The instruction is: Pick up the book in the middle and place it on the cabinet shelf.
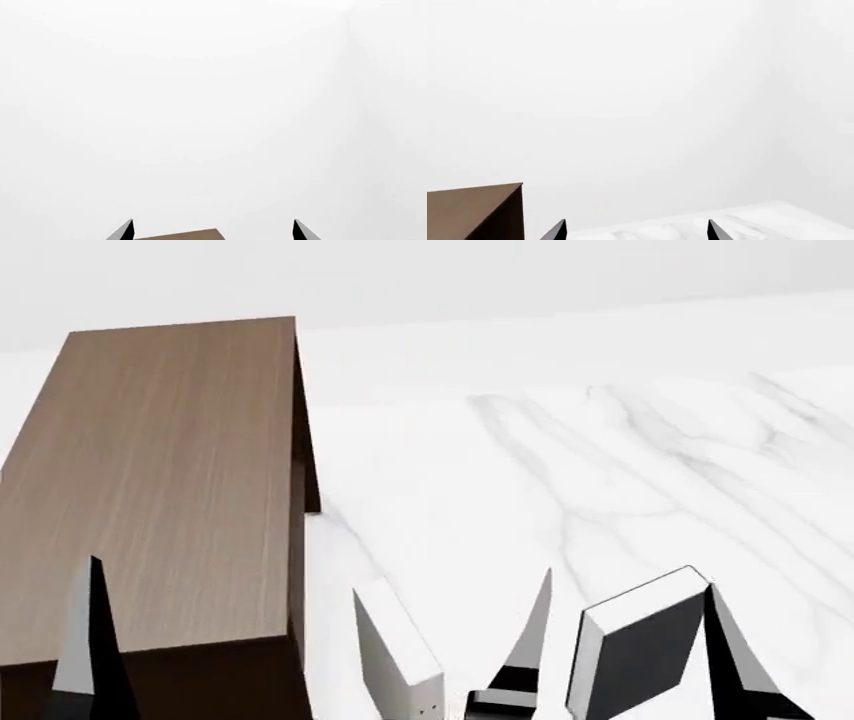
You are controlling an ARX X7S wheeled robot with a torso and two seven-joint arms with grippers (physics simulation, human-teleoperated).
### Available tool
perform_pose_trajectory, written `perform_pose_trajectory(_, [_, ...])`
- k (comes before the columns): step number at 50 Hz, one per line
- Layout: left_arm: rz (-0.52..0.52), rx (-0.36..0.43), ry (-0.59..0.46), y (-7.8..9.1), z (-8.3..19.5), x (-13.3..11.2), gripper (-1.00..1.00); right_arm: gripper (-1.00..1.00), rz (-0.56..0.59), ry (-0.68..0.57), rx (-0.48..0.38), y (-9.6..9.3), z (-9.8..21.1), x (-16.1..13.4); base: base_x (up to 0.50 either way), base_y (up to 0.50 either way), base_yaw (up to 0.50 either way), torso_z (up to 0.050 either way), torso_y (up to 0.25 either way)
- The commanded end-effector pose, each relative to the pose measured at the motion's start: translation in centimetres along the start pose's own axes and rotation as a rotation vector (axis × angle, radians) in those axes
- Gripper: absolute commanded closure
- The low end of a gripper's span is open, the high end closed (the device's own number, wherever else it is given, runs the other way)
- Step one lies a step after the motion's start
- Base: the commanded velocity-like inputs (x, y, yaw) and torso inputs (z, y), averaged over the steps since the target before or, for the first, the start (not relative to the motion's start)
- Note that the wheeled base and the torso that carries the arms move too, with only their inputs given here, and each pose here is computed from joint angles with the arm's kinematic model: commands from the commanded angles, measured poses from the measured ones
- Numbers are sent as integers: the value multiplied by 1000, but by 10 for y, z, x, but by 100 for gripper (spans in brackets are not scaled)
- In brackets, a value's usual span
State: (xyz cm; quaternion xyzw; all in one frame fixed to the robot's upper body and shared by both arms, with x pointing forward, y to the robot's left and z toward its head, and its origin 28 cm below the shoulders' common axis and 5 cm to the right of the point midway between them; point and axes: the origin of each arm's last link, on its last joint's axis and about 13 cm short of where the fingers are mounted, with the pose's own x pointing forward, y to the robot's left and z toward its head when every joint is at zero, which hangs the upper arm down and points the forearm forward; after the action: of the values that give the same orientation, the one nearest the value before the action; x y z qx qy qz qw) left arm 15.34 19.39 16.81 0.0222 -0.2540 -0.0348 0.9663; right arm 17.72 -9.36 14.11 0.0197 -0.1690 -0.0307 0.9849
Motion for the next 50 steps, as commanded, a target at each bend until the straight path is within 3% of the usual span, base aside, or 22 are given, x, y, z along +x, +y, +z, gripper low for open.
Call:
perform_pose_trajectory(1, [-13,-16,3,0,0,0,-100,-100,-17,7,-29,0,-1,1,0,0,-500,0,0])
perform_pose_trajectory(6, [-41,-14,-12,-1,1,-3,-100,-100,-42,33,-90,0,-4,3,0,0,-189,17,0])
perform_pose_trajectory(19, [-42,-40,-16,1,0,-2,-100,-100,-35,32,-115,1,-1,3,0,0,0,50,0])
perform_pose_trajectory(47, [-41,-97,-56,3,6,-3,-100,-100,-32,29,-115,2,1,3,0,0,0,50,8])
perform_pose_trajectory(50, [-52,-55,-46,2,6,-3,-100,-100,-34,33,-116,2,-2,3,0,0,0,50,-69])
